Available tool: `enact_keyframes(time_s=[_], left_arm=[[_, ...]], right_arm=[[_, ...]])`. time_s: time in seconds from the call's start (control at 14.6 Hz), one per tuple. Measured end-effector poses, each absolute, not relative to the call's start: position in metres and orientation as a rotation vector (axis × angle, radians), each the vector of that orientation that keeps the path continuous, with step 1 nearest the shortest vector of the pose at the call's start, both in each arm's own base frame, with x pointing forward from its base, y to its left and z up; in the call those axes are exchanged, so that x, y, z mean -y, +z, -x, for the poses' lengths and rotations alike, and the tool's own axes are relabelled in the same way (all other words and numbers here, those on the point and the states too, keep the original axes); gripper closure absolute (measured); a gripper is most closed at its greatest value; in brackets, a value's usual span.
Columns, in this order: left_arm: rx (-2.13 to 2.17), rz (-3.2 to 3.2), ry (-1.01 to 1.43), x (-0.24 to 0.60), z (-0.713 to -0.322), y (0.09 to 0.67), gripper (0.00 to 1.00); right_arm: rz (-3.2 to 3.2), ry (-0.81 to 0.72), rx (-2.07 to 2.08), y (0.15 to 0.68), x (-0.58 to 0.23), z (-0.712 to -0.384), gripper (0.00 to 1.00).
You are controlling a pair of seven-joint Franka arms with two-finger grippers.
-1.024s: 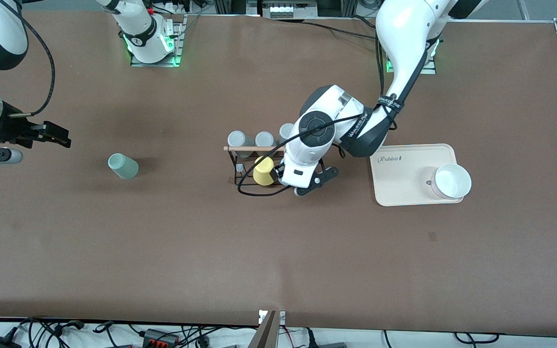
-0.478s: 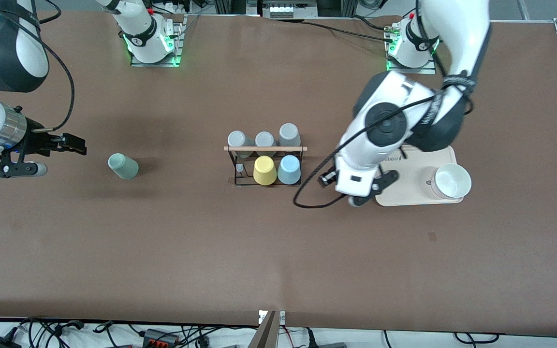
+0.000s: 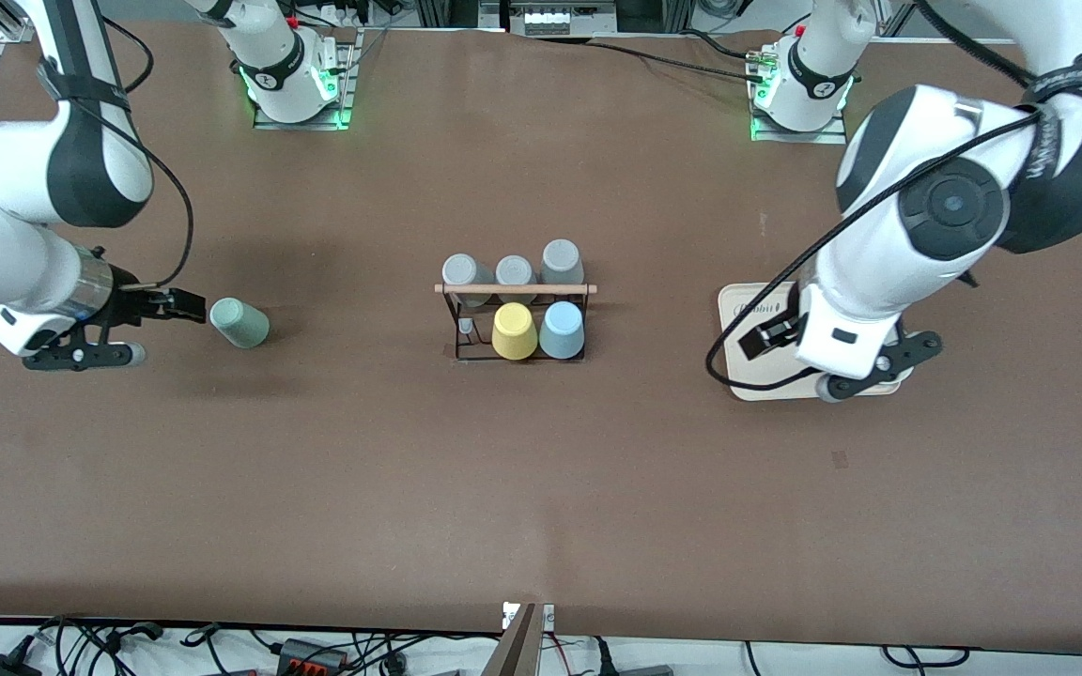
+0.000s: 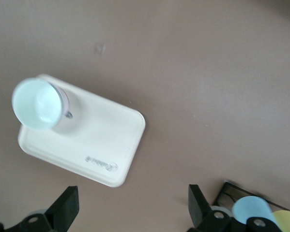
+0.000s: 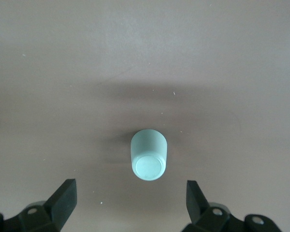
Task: Hang scattered cups on rack with three cups
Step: 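Release the blue cup with the left gripper while the right gripper reaches the green cup, then grasp the pale green cup with the right gripper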
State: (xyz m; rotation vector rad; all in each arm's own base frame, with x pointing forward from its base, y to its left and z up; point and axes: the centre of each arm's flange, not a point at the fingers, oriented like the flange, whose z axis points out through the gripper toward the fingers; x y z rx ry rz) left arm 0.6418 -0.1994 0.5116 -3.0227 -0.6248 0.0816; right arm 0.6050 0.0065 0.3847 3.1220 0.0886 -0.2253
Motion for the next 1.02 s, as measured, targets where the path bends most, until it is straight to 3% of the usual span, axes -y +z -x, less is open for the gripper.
enact_keyframes(time_s=[0.41,0.75,1.02], left_arm=[[0.338,3.109,0.045,0.096,-0.633,0.557,0.0],[0.137,3.168,0.011,0.027,-0.602,0.592,0.0],[0.056,3.16,-0.01,0.017,-0.571,0.609,0.0]], right_arm=[[-3.109,-0.366,-0.085,0.315,-0.007,-0.604,0.0],[-3.1,-0.426,-0.069,0.264,-0.005,-0.596,0.0],[-3.095,-0.448,-0.053,0.244,0.001,-0.584,0.0]])
